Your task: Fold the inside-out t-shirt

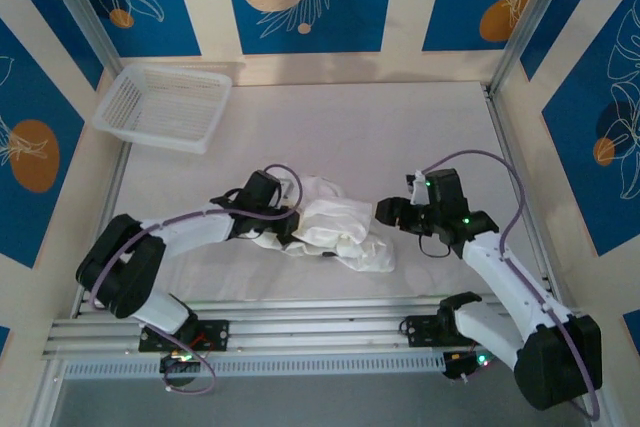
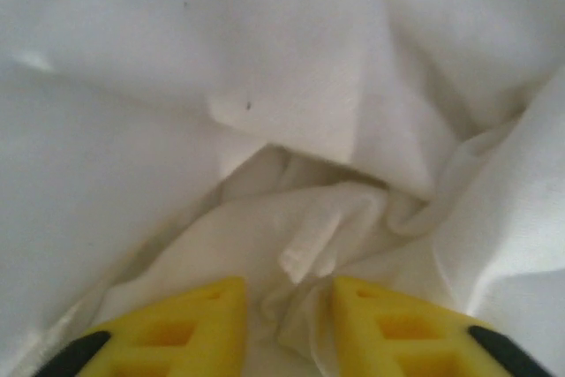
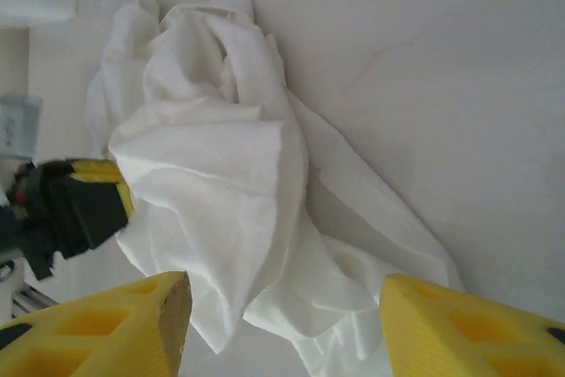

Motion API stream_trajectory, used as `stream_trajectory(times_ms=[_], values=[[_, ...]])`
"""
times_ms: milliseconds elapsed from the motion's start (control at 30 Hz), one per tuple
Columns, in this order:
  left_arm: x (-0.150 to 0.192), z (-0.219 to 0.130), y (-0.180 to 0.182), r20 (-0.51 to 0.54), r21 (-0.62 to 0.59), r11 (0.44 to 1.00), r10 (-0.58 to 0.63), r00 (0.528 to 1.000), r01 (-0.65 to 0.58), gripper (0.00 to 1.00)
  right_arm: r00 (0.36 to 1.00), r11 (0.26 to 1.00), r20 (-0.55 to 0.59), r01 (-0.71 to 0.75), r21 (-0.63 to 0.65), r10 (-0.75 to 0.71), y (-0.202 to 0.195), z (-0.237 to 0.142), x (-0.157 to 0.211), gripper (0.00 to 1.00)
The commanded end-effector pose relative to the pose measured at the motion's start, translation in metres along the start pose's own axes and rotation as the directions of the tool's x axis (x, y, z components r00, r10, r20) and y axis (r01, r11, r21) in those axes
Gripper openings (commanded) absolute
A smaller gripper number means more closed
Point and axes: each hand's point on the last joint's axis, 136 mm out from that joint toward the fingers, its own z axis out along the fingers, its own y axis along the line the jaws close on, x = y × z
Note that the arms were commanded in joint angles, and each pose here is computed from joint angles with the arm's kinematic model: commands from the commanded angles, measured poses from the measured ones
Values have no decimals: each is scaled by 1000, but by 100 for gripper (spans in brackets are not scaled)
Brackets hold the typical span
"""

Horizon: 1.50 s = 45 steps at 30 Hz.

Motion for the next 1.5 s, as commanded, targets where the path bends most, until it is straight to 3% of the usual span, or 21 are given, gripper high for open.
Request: stream_trajectory(times_ms=[0,133,233,333,433,600,767,833,1033,1167,1333,1467], values=[[-13,-10,-20,65,100,994,43,997,-50,37,979,981,59,196,-9,-195,15,4,-24,59],[-13,-12,-19,77,113,993,31,997,-39,39,955,954,5,297,36,-297,10,24,-33,55],[-11,-11,-17,73,110,993,28,997,-36,39,951,953,-86,300,38,-296,8,39,-31,53],[-7,-7,-13,60,93,995,19,998,-25,40,980,989,-146,145,40,-138,2,50,-34,58],[-6,-6,-14,61,104,994,12,998,-19,40,991,998,-131,16,54,-8,-9,56,-35,62],[-6,-6,-12,63,100,995,9,998,-15,40,979,986,-143,-157,-58,147,-7,59,-25,49],[-8,-6,-15,68,110,994,5,998,-13,40,958,970,-196,-229,-84,209,-9,65,-11,63],[-9,-6,-16,70,116,993,1,998,-9,40,951,964,-209,-250,-94,226,-11,68,-8,64],[-8,-6,-15,66,111,994,2,998,-9,40,946,946,-198,-287,-150,256,-4,68,-18,32],[-7,-6,-14,65,113,994,-2,998,-6,40,939,948,-209,-300,-111,273,-9,66,-15,24],[-8,-5,-15,64,114,994,0,998,-8,40,935,940,-234,-306,-152,266,1,60,-6,20],[-7,-3,-15,61,115,993,-2,998,-5,40,934,938,-239,-307,-160,265,1,62,2,32]])
